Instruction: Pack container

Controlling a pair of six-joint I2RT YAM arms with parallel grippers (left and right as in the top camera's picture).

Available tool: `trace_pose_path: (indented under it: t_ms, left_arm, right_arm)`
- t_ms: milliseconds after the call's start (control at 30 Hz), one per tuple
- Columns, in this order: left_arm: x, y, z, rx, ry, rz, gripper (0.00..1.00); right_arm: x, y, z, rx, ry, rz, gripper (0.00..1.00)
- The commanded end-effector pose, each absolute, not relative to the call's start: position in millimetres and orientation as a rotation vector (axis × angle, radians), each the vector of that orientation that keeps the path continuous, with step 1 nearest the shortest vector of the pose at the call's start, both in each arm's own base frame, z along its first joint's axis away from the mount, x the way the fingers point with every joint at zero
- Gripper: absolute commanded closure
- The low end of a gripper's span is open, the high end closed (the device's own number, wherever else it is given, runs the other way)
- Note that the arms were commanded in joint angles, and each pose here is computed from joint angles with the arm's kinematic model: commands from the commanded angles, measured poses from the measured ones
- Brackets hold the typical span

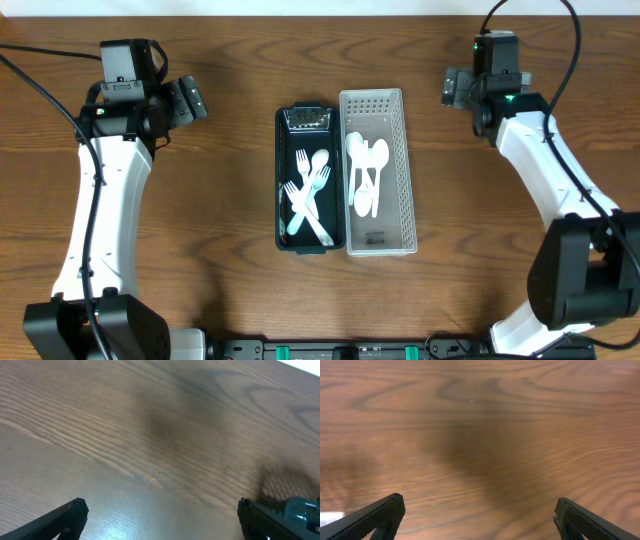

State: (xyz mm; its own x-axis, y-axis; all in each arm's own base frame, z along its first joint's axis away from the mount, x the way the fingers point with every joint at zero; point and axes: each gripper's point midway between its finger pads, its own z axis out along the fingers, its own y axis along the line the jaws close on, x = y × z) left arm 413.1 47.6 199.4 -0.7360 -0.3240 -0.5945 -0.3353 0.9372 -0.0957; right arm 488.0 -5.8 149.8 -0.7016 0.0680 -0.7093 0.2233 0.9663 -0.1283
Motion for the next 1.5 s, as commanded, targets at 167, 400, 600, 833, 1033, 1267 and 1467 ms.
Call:
trace_pose_path:
  t_ms: [167,400,600,833,1033,1267,1467]
  left_arm:
    - [393,34,215,-0.289,2.487,0.059,0.02]
    - [350,10,251,-0.210,2.378,0.020,0.02]
    - [294,8,257,-0.252,2.280,-0.022,0.02]
    - [225,24,232,-0.292,2.173,0.059,0.02]
    - [204,25,210,-0.294,2.158,0.058,0.02]
    - [201,25,205,-0.294,2.180,0.062,0.02]
    - [201,25,205,-0.294,2.180,0.062,0.02]
  right_arm:
    - [452,-22,255,0.307,2.142,-0.220,0.01]
    - [382,-27,272,0.418,2.085,-0.135,0.01]
    - [304,-33,250,0.424,2.053,-0.122,0.01]
    - [218,-41,217,0.460,2.054,-0.122,0.01]
    - [202,-42,227,0.462,1.956,-0.090,0.01]
    - [196,-42,215,0.460,2.013,-0.106,0.01]
    - [186,-43,200,0.458,2.088,-0.132,0.01]
